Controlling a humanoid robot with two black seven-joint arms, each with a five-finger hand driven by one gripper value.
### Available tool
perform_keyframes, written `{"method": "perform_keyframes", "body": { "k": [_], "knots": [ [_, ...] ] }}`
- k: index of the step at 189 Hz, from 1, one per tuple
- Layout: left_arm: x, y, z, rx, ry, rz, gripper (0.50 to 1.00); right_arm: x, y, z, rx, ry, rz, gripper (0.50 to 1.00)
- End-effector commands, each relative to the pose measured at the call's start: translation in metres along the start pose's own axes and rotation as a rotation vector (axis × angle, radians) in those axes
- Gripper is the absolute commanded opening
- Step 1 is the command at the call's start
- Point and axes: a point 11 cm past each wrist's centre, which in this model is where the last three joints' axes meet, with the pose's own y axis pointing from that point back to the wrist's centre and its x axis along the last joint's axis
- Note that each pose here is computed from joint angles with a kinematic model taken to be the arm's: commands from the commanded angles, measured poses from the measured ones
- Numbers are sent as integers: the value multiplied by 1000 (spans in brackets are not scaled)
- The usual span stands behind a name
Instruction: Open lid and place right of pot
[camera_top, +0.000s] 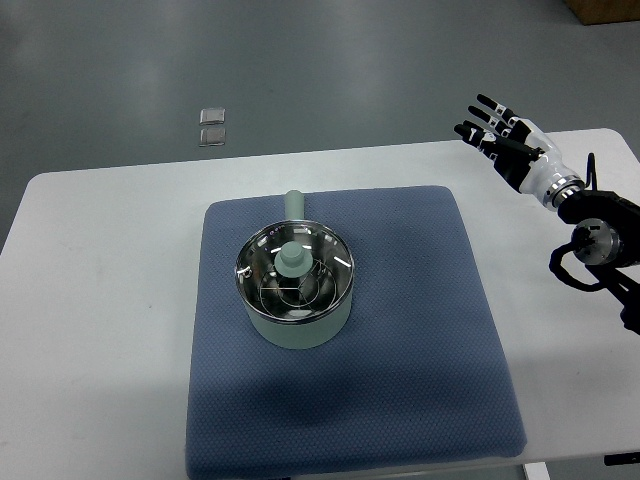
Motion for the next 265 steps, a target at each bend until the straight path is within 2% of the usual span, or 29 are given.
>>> {"method": "perform_keyframes", "body": {
  "k": [1,157,180,181,192,218,227,228,236,252,253,265],
  "knots": [
    [0,0,-1,2,0,0,1000,2,0,0,0,2,5,932],
    [0,0,0,0,0,0,1000,12,0,-12,30,-17,33,932],
    [0,0,0,0,0,0,1000,13,-1,-20,50,-11,32,930],
    [0,0,0,0,0,0,1000,13,-4,-34,75,7,23,930],
    [0,0,0,0,0,0,1000,11,-4,-47,106,31,5,930],
    [0,0,0,0,0,0,1000,-14,-8,-87,158,178,-166,928],
    [0,0,0,0,0,0,1000,-14,-8,-87,158,178,-166,928],
    [0,0,0,0,0,0,1000,-27,-8,-101,173,262,-229,930],
    [0,0,0,0,0,0,1000,-40,-8,-111,186,328,-282,928],
    [0,0,0,0,0,0,1000,-50,-8,-118,194,372,-322,928],
    [0,0,-1,2,0,0,1000,-67,-7,-125,202,446,-386,928],
    [0,0,0,0,0,0,1000,-91,-5,-133,212,543,-468,928]
  ]
}}
